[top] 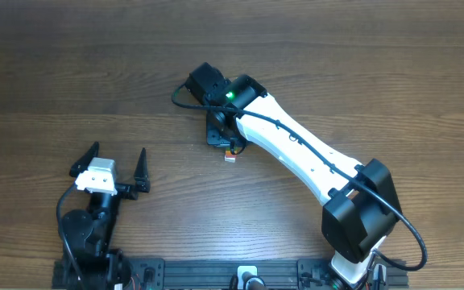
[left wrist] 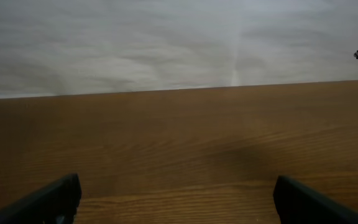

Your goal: Stack Cubes

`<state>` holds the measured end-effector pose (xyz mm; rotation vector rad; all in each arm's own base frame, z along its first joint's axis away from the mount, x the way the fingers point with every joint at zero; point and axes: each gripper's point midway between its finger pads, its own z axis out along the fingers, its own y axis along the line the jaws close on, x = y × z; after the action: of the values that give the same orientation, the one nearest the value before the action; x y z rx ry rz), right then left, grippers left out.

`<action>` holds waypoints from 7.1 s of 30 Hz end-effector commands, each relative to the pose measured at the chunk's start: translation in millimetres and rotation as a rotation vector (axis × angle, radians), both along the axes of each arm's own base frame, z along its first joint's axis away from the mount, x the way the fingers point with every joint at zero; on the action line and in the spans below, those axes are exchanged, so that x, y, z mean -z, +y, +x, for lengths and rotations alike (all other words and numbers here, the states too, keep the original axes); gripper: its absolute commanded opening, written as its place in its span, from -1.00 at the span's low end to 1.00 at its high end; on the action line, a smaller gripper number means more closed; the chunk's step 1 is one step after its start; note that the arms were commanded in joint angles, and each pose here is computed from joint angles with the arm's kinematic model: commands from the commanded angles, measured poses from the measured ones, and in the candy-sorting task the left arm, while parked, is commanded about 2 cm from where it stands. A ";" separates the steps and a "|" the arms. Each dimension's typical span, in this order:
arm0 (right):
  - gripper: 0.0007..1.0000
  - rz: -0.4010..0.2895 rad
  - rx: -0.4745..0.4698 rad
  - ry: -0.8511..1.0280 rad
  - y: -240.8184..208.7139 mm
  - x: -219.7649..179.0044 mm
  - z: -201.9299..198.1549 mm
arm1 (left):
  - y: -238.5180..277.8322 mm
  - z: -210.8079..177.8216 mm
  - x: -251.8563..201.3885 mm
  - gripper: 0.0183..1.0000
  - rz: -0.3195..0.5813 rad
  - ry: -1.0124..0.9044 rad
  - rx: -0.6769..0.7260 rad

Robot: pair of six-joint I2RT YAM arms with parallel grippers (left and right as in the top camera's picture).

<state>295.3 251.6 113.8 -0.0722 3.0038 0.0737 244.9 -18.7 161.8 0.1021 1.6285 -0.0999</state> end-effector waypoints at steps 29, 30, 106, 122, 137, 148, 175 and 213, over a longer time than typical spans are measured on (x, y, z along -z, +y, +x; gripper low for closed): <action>-0.98 0.001 -0.014 0.040 5.6 7.9 -4.7 | 0.2 0.0 1.5 1.00 0.014 -0.002 0.003; -0.98 0.001 -0.014 0.040 5.6 7.9 -4.7 | 0.1 0.0 1.5 1.00 0.014 -0.002 0.003; 0.98 -0.025 0.026 -1.337 -238.8 -120.7 -52.1 | 0.3 0.0 1.5 1.00 0.014 -0.002 0.002; 0.99 -0.089 0.098 -1.371 -261.4 -48.8 -44.0 | 0.2 0.0 1.5 1.00 0.013 -0.002 0.003; 0.98 -0.085 0.092 -1.346 -261.9 -40.7 -44.1 | 0.2 0.0 1.5 1.00 0.013 -0.002 0.003; 0.99 -0.082 0.090 -1.365 -261.3 -43.9 -49.0 | 0.2 0.0 1.5 1.00 0.014 -0.002 0.003; 0.99 -0.082 0.091 -1.366 -261.4 -44.3 -49.2 | 0.3 0.0 1.5 1.00 0.014 -0.002 0.002; 0.98 -0.082 0.091 -1.366 -261.4 -44.3 -49.2 | 0.1 0.0 1.5 1.00 0.013 -0.002 0.003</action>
<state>246.3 -10.2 159.6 0.0187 1.6396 -0.0833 244.9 -18.7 161.9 0.1025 1.6277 -0.0996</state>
